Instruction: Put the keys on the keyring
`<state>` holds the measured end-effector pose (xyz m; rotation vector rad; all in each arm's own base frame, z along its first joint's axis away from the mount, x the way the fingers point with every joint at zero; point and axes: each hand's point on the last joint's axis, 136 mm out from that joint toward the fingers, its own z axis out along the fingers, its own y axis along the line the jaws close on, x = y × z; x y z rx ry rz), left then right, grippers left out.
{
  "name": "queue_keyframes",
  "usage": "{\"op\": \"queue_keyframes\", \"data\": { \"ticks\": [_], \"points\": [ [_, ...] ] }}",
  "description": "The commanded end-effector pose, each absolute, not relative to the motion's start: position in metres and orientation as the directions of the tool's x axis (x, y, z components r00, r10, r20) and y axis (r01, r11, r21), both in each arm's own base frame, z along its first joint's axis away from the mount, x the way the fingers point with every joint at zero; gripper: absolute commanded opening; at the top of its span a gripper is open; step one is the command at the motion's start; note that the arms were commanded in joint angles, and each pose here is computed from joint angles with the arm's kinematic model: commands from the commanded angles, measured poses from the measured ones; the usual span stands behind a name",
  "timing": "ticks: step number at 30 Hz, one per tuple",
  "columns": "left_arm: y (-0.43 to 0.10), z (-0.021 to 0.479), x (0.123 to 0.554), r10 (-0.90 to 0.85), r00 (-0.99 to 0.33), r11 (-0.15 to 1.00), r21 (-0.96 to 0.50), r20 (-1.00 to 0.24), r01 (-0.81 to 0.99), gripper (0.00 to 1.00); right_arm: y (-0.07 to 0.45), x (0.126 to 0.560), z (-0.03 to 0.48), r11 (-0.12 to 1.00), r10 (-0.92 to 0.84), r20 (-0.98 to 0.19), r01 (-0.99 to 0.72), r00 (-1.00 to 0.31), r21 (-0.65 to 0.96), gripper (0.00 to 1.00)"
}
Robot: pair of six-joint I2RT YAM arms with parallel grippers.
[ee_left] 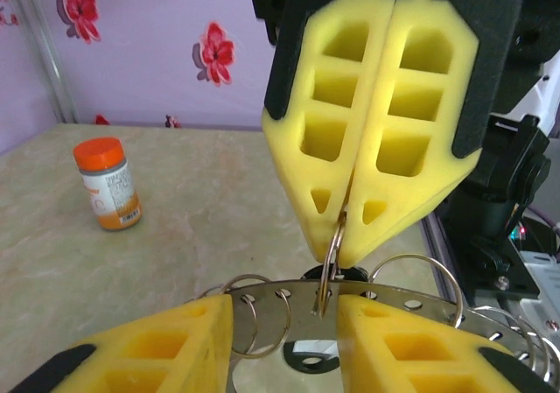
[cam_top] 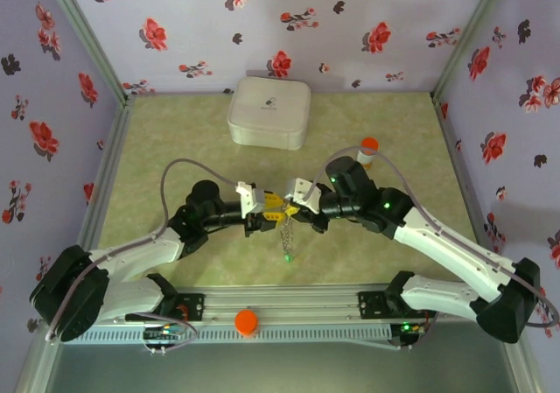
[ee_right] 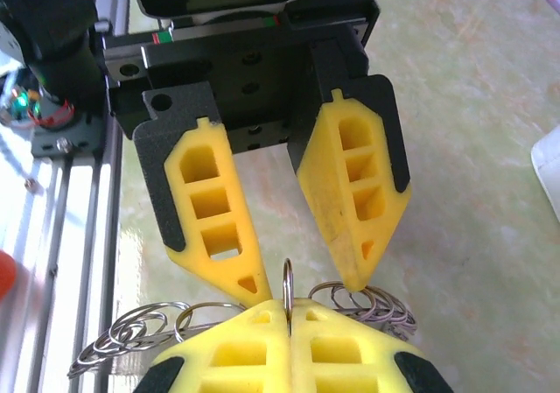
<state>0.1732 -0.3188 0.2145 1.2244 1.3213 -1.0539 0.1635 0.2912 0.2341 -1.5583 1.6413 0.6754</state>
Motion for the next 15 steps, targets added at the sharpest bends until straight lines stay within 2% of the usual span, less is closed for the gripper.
{"op": "queue_keyframes", "data": {
  "ticks": [1, 10, 15],
  "points": [
    [-0.322, 0.215, 0.169, 0.15, 0.056, 0.07, 0.067, -0.987, 0.995, 0.32, 0.285, 0.167, 0.231, 0.083, -0.666, -0.739, -0.974, 0.103, -0.211, 0.0],
    [-0.323, 0.222, 0.167, 0.118, 0.059, 0.052, 0.065, -0.991, 0.996, 0.23, 0.294, 0.164, 0.23, 0.032, -0.689, -0.711, -0.974, 0.142, -0.226, 0.0],
    [-0.324, 0.22, 0.166, 0.122, 0.052, 0.041, 0.057, -0.991, 0.998, 0.08, 0.304, 0.16, 0.238, 0.038, -0.626, -0.768, -0.979, 0.133, -0.201, 0.0]
  ]
}}
